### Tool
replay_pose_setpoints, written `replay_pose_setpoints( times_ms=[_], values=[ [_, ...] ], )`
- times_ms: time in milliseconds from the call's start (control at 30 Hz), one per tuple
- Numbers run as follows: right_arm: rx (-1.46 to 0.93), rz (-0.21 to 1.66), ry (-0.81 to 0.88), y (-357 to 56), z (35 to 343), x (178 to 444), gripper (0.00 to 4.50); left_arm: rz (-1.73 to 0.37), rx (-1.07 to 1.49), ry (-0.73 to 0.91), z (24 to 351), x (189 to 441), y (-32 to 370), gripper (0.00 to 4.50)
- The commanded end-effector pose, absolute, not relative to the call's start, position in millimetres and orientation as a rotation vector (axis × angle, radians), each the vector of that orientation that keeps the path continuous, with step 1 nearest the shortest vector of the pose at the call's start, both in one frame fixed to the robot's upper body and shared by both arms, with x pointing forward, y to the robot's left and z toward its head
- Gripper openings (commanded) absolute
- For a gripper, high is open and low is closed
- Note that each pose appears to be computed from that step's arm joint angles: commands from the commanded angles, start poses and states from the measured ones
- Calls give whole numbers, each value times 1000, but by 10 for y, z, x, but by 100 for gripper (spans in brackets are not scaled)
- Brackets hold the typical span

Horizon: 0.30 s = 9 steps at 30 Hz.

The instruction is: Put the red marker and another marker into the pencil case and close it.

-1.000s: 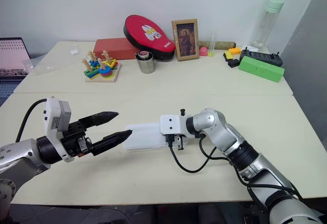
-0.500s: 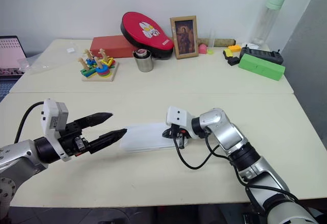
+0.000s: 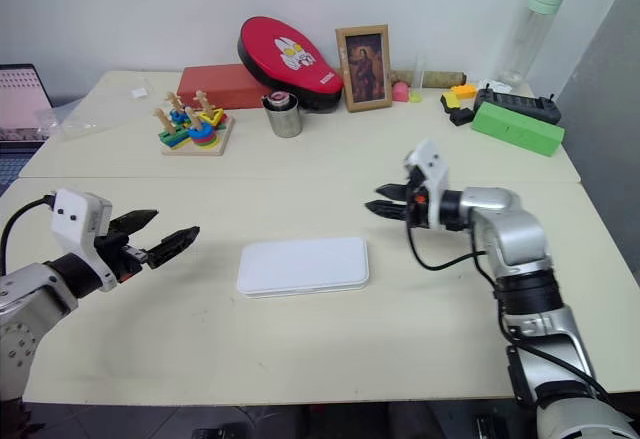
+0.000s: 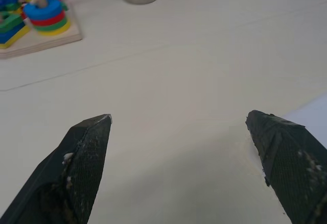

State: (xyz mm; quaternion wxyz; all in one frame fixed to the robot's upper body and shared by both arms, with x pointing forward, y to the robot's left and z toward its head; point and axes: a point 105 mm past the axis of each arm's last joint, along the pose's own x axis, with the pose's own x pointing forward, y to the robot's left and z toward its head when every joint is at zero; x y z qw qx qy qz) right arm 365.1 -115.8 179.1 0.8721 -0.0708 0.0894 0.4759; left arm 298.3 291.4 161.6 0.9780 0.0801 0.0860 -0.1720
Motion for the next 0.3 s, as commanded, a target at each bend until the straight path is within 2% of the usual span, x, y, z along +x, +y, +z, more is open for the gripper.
replay_pose_setpoints(
  times_ms=[33,67,133,200,300],
  values=[
    [-142,899,148,-1442,1907,3616,317,-344,214,131,1715,3054,2936,450],
    [-142,890,151,-1480,1900,3600,331,-344,217,130,1714,3063,2942,450],
    [-147,881,162,-1537,1877,3560,395,-340,225,133,1705,3083,2962,450],
    [-149,878,172,-1568,1859,3528,440,-340,236,135,1703,3092,2969,450],
    [-147,887,183,-1561,1831,3510,446,-362,211,104,1769,3095,2920,450]
  ],
)
